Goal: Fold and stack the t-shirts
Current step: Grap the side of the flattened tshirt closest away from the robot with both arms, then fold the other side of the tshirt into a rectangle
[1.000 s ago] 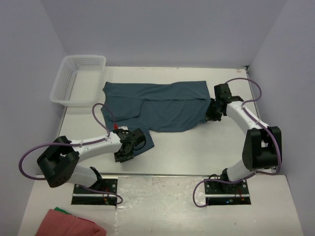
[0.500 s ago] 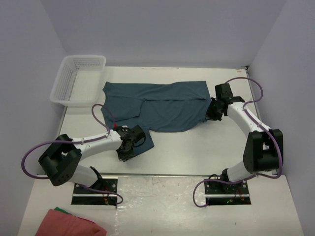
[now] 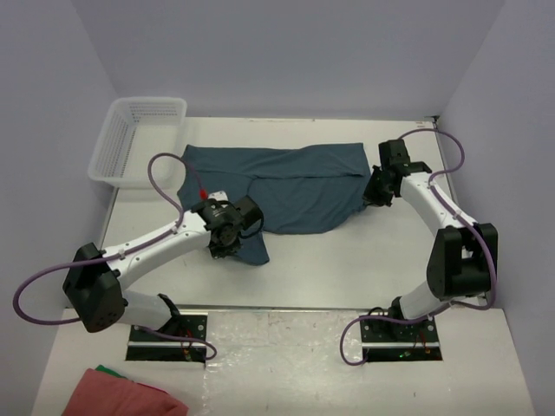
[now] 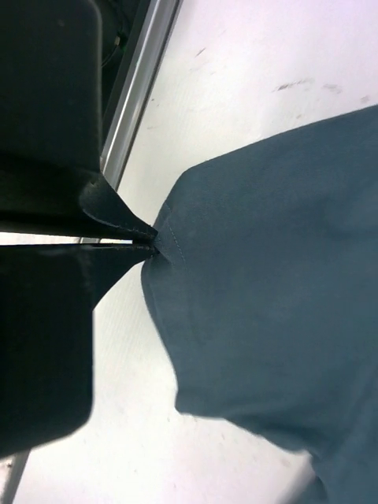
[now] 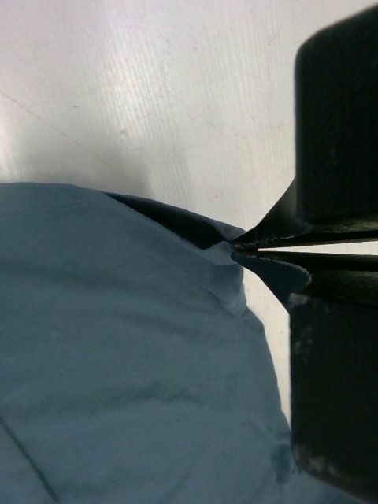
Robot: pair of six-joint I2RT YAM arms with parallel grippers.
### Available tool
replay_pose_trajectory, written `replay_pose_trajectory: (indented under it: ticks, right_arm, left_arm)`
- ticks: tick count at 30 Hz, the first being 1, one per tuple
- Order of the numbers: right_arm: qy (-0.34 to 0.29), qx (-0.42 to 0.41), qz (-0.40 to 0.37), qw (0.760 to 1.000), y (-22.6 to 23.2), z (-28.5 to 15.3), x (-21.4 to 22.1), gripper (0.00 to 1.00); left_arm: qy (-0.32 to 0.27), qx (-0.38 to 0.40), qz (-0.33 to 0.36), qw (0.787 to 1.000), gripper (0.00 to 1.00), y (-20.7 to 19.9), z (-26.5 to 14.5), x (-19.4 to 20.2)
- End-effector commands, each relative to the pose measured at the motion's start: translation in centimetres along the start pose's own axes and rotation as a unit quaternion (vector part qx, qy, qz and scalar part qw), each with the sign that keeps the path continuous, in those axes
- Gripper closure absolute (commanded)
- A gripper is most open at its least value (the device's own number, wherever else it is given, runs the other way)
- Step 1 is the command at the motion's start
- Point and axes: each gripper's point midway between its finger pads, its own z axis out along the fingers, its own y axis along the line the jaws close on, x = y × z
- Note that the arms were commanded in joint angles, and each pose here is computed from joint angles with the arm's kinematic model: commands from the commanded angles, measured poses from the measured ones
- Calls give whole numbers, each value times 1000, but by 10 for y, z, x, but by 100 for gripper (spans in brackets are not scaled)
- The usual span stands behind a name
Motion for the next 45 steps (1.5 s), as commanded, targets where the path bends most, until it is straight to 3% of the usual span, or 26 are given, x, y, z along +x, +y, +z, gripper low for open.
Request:
replay_pose_trajectory:
  ticks: [1, 19, 28, 45]
  right_arm:
    - [-25, 7, -12, 1000, 8, -14, -24, 100]
    - [-41, 87, 6, 995, -18, -11, -65, 100]
    - [-35, 91, 4, 995, -15, -4, -83, 100]
    - [-12, 106, 5, 994, -13, 31, -118, 100]
  left_arm:
    - [-64, -40, -6, 997, 100, 14, -19, -34]
    - [-147, -74, -64, 984, 100, 32, -26, -163]
    - [-201, -81, -52, 975, 100, 8, -42, -223]
    - [-216, -79, -41, 972, 100, -29, -28, -309]
